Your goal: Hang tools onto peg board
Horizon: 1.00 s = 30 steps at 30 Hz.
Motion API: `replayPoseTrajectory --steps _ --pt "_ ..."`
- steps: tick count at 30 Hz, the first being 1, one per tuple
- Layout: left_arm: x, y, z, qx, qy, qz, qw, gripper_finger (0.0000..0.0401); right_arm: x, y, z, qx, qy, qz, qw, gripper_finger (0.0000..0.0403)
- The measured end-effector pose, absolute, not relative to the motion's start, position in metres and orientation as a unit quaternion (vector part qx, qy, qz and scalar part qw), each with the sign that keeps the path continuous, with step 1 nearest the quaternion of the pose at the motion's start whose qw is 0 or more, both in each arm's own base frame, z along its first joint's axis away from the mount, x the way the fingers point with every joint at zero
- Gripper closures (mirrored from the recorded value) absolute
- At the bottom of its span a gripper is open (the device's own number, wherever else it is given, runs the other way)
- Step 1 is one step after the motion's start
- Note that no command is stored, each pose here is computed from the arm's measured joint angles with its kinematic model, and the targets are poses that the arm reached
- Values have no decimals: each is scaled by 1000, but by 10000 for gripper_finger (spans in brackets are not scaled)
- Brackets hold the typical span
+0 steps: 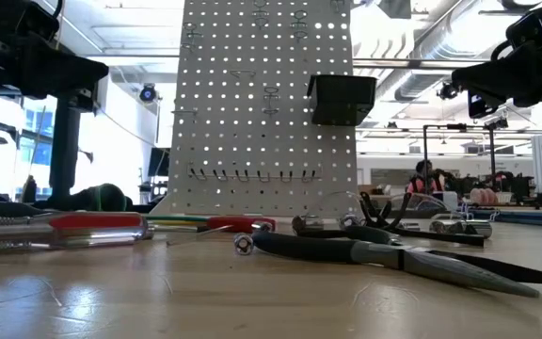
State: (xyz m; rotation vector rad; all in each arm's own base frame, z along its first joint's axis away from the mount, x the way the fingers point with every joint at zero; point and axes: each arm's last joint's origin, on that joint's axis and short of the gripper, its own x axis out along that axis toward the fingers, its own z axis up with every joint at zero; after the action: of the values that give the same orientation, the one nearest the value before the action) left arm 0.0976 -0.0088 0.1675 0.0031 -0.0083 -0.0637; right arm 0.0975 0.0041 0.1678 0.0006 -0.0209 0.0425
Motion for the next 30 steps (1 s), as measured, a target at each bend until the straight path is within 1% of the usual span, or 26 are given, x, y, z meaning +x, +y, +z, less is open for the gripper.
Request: replayPoseTrajectory --steps 7,9,10,12,14,17,19,20,21,25,28,30 --pt "98 -9 168 2 -4 -32 999 400 98 4 168 0 -11 21 1000 402" --pt "98 -9 168 2 -4 -32 999 400 97 4 172 1 -33 15 999 402" --pt "98 -9 167 2 -4 -32 999 400 97 3 177 19 -56 12 998 402" --pt "98 -9 167 2 -4 -32 999 400 94 3 192 109 -129 21 985 402" --pt "98 -9 168 2 -4 -32 999 400 86 1 215 190 -237 31 952 402" --pt "98 -9 168 2 -4 -32 999 400 65 -4 242 288 -408 20 866 402" --pt "98 -9 168 2 -4 -32 999 400 57 -8 251 340 -460 -2 820 402" --pt "98 -9 168 2 -5 -32 999 400 56 -8 258 347 -464 -4 815 402" --pt "98 -9 168 2 -4 -32 999 400 55 -7 266 344 -455 4 821 402" --pt "98 -9 168 2 -5 -32 999 400 70 -2 303 297 -345 38 890 402" --pt "98 -9 167 2 -4 -32 999 400 87 2 334 232 -281 52 930 402" --pt "98 -9 168 2 -4 -32 999 400 102 3 349 182 -238 41 953 402"
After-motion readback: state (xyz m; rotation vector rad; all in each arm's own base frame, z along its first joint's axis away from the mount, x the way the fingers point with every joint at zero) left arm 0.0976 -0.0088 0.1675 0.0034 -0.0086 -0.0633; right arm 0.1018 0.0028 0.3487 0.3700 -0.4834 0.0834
